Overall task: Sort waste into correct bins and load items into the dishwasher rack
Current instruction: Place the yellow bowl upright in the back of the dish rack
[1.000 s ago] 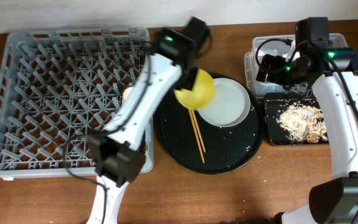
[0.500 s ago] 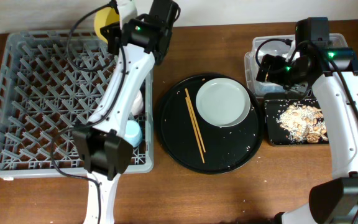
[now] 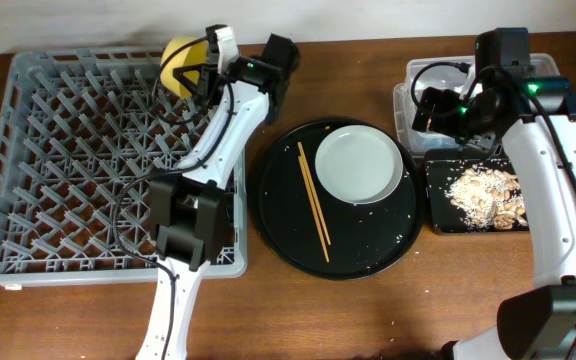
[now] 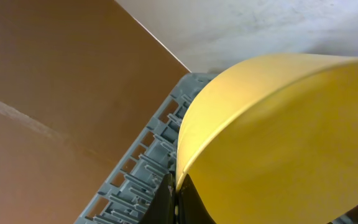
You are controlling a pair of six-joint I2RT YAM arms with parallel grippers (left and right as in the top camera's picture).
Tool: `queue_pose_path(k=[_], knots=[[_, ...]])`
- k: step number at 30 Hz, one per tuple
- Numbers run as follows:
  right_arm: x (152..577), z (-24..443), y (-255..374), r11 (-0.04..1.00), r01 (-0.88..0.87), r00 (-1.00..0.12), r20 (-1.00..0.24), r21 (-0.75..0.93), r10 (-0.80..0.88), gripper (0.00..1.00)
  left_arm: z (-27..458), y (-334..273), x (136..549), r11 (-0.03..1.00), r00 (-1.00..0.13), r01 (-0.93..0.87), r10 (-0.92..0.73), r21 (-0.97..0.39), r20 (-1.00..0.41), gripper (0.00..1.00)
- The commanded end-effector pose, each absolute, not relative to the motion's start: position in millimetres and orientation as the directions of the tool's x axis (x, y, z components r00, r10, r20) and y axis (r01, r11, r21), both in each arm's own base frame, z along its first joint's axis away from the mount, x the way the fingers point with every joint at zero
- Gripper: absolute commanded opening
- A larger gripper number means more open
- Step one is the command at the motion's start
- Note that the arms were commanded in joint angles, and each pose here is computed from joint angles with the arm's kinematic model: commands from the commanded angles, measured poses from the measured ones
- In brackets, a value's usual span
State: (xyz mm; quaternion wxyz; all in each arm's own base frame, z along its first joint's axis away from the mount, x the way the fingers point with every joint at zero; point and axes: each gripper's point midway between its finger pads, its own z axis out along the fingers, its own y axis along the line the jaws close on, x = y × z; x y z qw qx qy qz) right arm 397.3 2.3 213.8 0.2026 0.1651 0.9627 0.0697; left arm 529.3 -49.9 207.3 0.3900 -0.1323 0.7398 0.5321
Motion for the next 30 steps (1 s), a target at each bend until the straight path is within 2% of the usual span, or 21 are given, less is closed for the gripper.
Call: queue_pose_path(k=[1, 6, 11, 15, 22, 27, 30], knots=[[398.7, 219.1, -2.3, 0.937, 0.293, -0.856, -0.383, 0.192, 0.346, 0.98, 187.8, -60.6, 531.3, 0.423, -0.677, -0.582, 0.221, 0.695, -0.702, 0.00], [398.7, 219.1, -2.4, 0.937, 0.293, -0.856, -0.383, 0.192, 0.346, 0.98, 178.7, -75.7, 529.2, 0.470, -0.694, -0.539, 0.221, 0.699, -0.685, 0.01], [398.7, 219.1, -2.4, 0.937, 0.293, -0.856, -0.383, 0.192, 0.346, 0.98, 153.5, -83.3, 528.4, 0.568, -0.744, -0.466, 0.163, 0.678, -0.648, 0.01], [398.7, 219.1, -2.4, 0.937, 0.293, -0.856, -0.383, 0.192, 0.346, 0.99, 153.8, -82.3, 528.7, 0.566, -0.743, -0.469, 0.162, 0.678, -0.649, 0.01], [398.7, 219.1, -2.3, 0.937, 0.293, -0.856, -0.383, 0.192, 0.346, 0.98, 155.7, -58.2, 534.2, 0.543, -0.736, -0.510, 0.126, 0.667, -0.665, 0.00], [398.7, 219.1, -2.4, 0.937, 0.292, -0.856, -0.383, 0.192, 0.346, 0.99, 198.4, -43.8, 532.6, 0.358, -0.657, -0.629, 0.230, 0.690, -0.718, 0.00], [398.7, 219.1, -2.4, 0.937, 0.293, -0.856, -0.383, 0.192, 0.346, 0.99, 192.3, -46.3, 533.8, 0.389, -0.663, -0.616, 0.214, 0.685, -0.717, 0.00]])
